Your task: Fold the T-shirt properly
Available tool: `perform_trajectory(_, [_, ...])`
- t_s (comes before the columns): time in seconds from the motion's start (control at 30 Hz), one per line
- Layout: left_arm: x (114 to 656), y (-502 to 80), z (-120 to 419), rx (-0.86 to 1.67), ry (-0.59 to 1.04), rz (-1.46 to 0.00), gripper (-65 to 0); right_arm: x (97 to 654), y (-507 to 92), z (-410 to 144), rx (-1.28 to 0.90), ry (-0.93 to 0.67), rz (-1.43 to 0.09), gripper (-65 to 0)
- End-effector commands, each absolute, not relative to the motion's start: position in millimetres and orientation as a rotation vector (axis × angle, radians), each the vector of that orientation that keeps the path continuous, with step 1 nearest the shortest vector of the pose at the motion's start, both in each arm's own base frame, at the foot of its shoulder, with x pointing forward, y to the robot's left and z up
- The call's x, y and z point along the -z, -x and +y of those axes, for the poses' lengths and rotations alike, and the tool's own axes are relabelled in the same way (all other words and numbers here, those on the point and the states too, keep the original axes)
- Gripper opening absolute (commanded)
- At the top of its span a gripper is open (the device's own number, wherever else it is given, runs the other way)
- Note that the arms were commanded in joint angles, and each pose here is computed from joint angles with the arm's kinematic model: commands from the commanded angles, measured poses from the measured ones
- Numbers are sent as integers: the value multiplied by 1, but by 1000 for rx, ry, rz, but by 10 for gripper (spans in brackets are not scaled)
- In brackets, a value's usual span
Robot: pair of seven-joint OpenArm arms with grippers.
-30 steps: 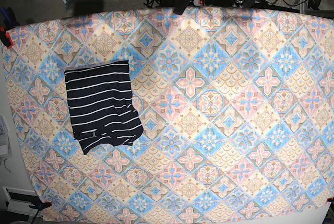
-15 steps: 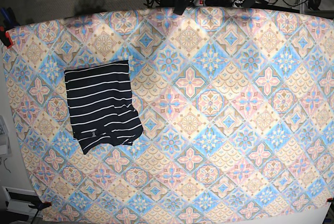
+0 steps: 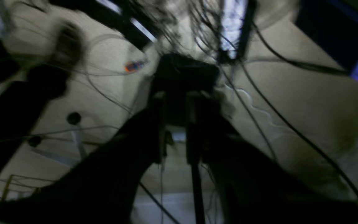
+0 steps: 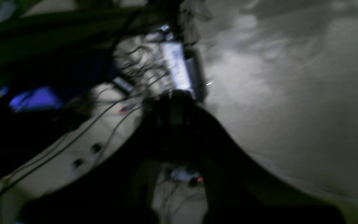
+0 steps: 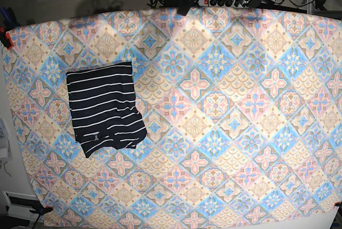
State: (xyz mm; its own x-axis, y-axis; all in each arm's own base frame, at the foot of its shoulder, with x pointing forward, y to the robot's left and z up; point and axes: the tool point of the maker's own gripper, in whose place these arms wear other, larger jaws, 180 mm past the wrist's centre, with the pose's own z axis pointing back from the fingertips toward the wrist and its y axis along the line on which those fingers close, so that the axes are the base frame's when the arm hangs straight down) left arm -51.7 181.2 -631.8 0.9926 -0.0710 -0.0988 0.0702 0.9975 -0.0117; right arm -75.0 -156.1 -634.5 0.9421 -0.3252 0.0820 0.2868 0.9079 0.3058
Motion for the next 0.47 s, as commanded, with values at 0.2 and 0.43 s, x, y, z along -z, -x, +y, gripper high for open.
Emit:
perform_trajectory(0.2, [648, 54, 192, 153, -14, 40, -546, 643, 44, -123, 349, -328, -162, -650])
perform_trajectory(0.43, [651, 51, 193, 216, -11, -36, -546, 644, 16, -99, 356, -372, -200, -650])
